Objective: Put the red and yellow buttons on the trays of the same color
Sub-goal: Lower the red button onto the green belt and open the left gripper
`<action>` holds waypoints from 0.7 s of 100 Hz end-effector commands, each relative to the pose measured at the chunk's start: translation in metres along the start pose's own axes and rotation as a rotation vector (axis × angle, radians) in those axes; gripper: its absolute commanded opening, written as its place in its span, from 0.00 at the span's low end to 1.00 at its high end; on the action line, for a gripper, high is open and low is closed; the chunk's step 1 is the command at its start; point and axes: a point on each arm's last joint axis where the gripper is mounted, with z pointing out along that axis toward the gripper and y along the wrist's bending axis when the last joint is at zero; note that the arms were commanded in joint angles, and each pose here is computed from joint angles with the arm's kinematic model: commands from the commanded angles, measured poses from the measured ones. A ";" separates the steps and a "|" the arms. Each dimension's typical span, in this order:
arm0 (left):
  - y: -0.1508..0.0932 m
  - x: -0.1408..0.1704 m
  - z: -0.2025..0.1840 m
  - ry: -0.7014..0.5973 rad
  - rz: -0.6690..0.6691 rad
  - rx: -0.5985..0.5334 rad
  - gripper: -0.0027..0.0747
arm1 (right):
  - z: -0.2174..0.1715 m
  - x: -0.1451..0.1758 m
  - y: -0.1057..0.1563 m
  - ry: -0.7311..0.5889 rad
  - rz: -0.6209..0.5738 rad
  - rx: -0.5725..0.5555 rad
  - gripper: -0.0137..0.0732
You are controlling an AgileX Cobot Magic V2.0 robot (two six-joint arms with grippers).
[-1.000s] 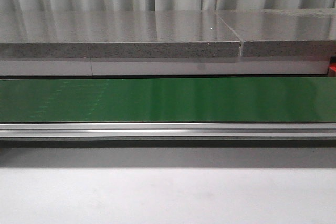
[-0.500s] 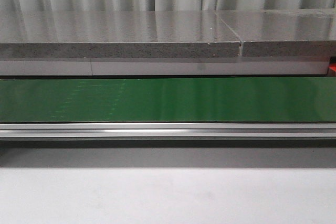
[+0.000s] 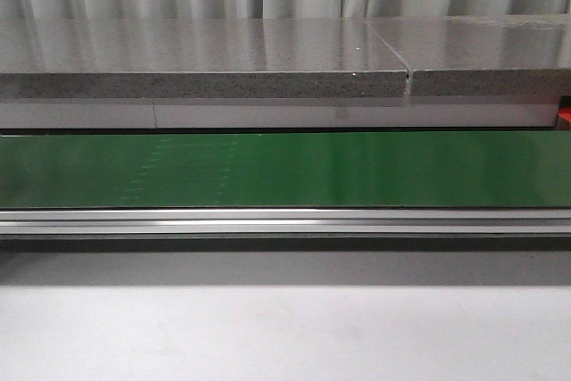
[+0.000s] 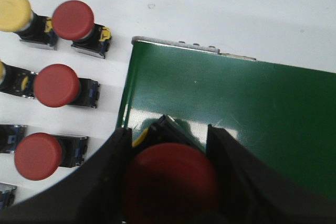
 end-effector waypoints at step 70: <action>-0.010 -0.009 0.017 0.000 0.053 0.051 0.64 | -0.003 -0.013 -0.001 -0.114 -0.010 0.008 0.08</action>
